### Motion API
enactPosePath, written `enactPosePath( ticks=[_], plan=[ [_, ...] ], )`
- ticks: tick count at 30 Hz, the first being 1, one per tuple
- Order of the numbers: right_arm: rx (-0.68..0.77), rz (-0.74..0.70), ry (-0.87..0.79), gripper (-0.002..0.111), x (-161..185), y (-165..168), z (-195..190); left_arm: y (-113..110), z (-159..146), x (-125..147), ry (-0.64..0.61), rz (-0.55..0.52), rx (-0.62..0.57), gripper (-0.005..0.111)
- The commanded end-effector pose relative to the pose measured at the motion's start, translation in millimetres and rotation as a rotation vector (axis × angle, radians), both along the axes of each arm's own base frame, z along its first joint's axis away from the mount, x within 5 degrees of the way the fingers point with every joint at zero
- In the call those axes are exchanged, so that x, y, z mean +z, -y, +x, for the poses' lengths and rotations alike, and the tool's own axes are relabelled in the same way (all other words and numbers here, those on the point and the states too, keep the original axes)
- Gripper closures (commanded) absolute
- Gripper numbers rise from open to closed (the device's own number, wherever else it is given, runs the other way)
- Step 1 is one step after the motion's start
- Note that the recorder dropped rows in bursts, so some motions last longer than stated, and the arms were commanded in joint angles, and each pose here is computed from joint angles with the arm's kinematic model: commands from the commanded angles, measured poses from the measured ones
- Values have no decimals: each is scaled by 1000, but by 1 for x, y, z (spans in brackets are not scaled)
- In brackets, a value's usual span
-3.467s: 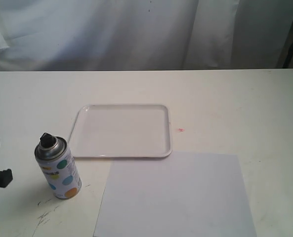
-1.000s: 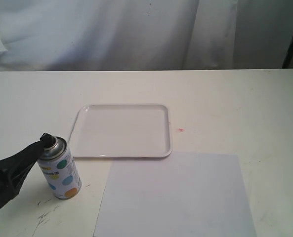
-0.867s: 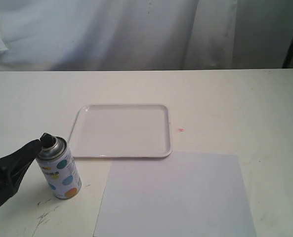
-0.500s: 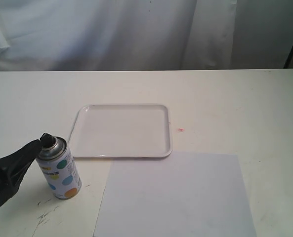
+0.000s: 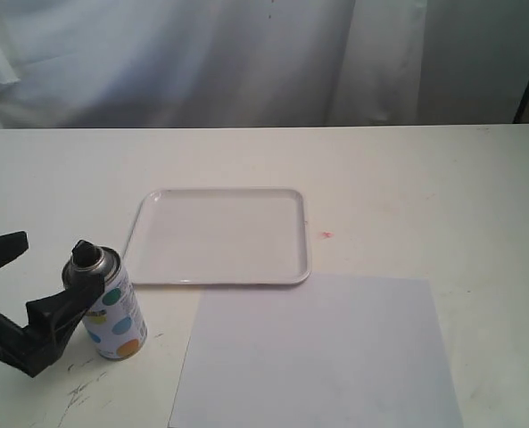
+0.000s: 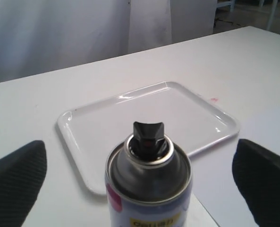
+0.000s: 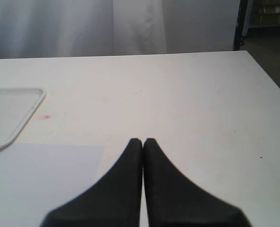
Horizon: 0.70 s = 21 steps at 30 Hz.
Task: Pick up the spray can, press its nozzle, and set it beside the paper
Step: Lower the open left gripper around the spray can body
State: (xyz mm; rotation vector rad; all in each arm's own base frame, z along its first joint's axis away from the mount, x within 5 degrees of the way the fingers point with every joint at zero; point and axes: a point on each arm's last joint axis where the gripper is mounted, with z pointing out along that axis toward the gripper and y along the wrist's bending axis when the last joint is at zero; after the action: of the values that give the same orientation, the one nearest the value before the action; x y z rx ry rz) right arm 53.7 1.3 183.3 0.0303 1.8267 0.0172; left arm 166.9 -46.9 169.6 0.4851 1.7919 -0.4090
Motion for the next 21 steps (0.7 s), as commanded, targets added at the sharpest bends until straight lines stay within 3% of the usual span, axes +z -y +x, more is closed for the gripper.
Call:
enactPosePath(
  ticks=[1, 21],
  plan=[
    [-5, 1, 0, 108, -1, 0, 0, 0, 6, -1, 40, -22, 18, 2],
    [-5, 1, 0, 108, -1, 0, 0, 2, 18, -39, -56, -45, -7, 2]
  ],
)
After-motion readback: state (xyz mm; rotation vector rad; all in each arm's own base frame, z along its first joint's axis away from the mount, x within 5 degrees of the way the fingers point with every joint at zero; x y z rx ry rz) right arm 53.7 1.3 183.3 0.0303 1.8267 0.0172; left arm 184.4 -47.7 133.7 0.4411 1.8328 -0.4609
